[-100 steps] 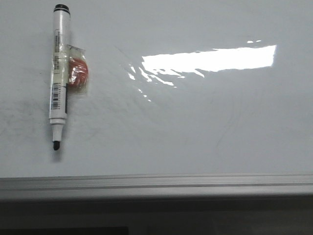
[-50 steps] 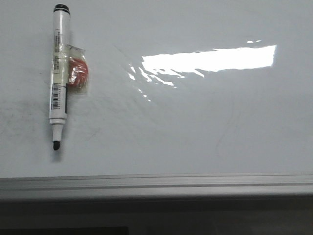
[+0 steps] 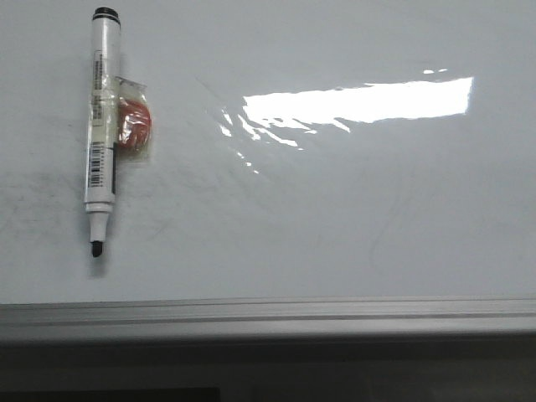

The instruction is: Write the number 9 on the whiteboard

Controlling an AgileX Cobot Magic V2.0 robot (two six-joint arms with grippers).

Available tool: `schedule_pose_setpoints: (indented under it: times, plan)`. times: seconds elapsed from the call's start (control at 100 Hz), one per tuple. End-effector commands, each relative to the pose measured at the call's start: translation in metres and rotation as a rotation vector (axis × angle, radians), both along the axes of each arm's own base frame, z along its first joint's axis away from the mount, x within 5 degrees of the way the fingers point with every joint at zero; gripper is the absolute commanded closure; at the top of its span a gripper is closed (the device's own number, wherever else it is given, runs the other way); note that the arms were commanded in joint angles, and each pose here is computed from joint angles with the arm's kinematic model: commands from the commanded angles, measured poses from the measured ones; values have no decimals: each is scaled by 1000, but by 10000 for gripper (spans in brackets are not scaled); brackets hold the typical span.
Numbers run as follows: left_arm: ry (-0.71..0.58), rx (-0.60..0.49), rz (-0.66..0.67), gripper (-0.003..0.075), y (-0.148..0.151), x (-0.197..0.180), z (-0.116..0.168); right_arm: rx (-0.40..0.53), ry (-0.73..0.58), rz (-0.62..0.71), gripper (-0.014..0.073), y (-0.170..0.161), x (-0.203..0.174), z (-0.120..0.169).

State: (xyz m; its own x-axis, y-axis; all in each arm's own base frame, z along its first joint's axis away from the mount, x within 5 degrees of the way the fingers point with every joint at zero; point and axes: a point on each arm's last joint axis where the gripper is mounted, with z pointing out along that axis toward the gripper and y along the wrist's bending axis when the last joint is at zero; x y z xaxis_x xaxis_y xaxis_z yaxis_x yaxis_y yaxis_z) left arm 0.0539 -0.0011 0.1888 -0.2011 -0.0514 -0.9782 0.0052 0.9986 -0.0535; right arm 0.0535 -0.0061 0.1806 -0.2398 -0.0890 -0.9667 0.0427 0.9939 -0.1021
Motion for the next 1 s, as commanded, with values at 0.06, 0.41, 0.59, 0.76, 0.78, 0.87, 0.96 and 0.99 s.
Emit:
schedule_pose_setpoints:
  times: [0.06,0.41,0.59,0.76,0.78,0.87,0.96,0.99]
  plan:
    - [-72,-20,4,741,0,1,-5,-12,-74,10,658,1,0,3]
    - [-78,-20,4,741,0,1,-4,-12,-79,12,659,1,0,4]
    - [-85,-20,4,741,0,1,-4,-12,-79,12,658,1,0,4]
    - [-121,-48,4,741,0,1,-1,15,-152,28,659,3,1,10]
    - [-135,-64,4,741,0,1,1,24,-171,32,658,3,1,12]
    - [-217,-91,8,741,0,2,8,31,-311,58,659,6,1,25]
    - [-273,-91,11,741,0,1,13,29,-431,81,659,7,0,35]
    - [-287,-94,12,741,1,1,15,28,-467,88,658,8,-1,39]
